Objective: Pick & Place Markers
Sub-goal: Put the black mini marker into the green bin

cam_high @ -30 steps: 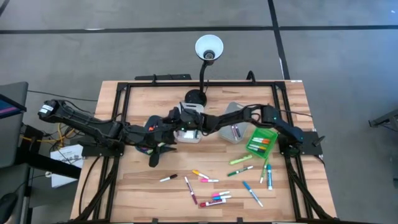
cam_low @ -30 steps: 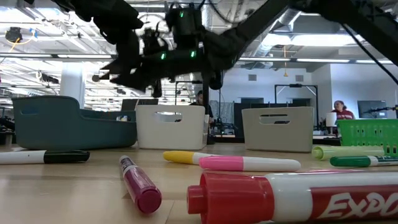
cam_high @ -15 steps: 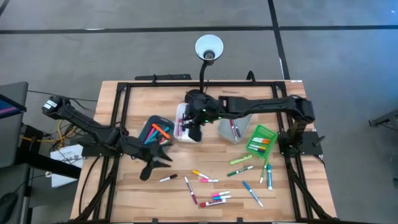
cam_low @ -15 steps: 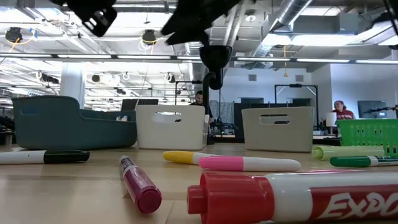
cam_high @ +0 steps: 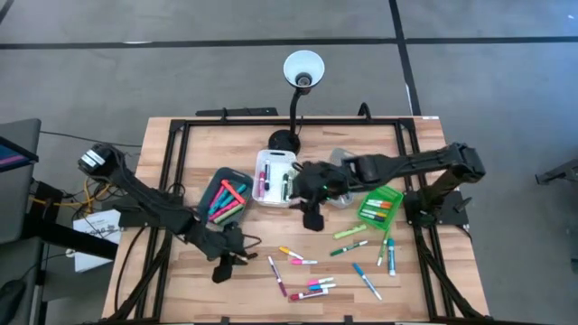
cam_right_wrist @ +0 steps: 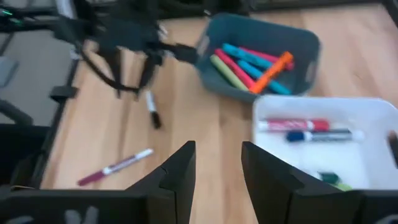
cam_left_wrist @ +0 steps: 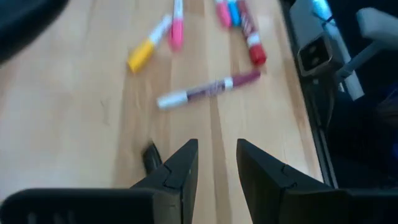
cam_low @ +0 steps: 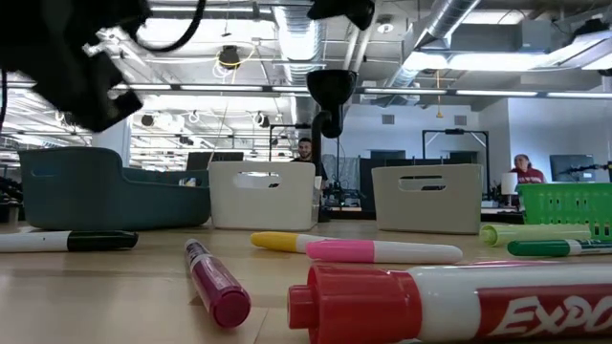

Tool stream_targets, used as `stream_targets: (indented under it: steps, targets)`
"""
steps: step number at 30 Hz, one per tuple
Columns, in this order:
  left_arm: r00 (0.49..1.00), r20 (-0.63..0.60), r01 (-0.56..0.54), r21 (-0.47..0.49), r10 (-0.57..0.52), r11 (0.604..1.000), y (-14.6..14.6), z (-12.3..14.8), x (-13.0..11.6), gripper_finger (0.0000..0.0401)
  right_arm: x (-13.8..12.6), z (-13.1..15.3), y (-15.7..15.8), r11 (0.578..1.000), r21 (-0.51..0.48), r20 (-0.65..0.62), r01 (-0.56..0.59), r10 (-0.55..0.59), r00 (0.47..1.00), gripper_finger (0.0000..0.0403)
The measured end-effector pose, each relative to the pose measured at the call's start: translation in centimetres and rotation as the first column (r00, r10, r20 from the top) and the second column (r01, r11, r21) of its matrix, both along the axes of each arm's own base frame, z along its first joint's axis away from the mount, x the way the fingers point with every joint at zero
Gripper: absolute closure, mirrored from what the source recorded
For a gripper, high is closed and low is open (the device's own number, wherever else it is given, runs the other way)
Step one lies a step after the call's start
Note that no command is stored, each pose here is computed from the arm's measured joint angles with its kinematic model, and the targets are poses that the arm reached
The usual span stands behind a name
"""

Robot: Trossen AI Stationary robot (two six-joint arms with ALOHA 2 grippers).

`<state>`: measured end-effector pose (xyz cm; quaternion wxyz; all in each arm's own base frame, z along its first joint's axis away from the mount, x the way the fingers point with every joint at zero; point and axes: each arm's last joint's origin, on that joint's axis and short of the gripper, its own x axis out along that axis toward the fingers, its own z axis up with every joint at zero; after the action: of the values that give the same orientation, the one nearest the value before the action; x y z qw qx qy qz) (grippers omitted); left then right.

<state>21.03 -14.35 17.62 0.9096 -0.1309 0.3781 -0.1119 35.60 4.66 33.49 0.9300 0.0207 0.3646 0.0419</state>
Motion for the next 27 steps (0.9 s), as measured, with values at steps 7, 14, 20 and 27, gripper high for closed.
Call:
stream_targets:
  steps: [7, 14, 20, 27]
  targets:
    - [0.98, -0.177, -0.105, -0.076, 0.09, 0.992, -2.0, -2.4, -1.1, 0.0295, -1.8, -2.7, 2.3, 0.997, 0.015, 0.125, -0.074, 0.072, 0.99, 0.0284]
    - [0.948, -0.248, -0.207, -0.004, 0.199, 0.978, -2.3, -4.1, -1.8, 0.0295, -2.2, -5.3, 3.3, 0.993, 0.004, 0.16, -0.117, 0.115, 0.98, 0.0284]
    - [0.943, -0.227, -0.238, 0.058, 0.245, 0.97, -2.3, -5.0, -1.6, 0.0295, -1.3, -5.2, 2.7, 0.995, 0.013, 0.232, -0.097, 0.091, 0.969, 0.0284]
    - [0.938, -0.211, -0.259, 0.102, 0.275, 0.961, -2.1, -5.2, -1.7, 0.0295, -0.9, -4.9, 1.1, 0.999, 0.019, 0.262, -0.048, 0.042, 0.964, 0.0284]
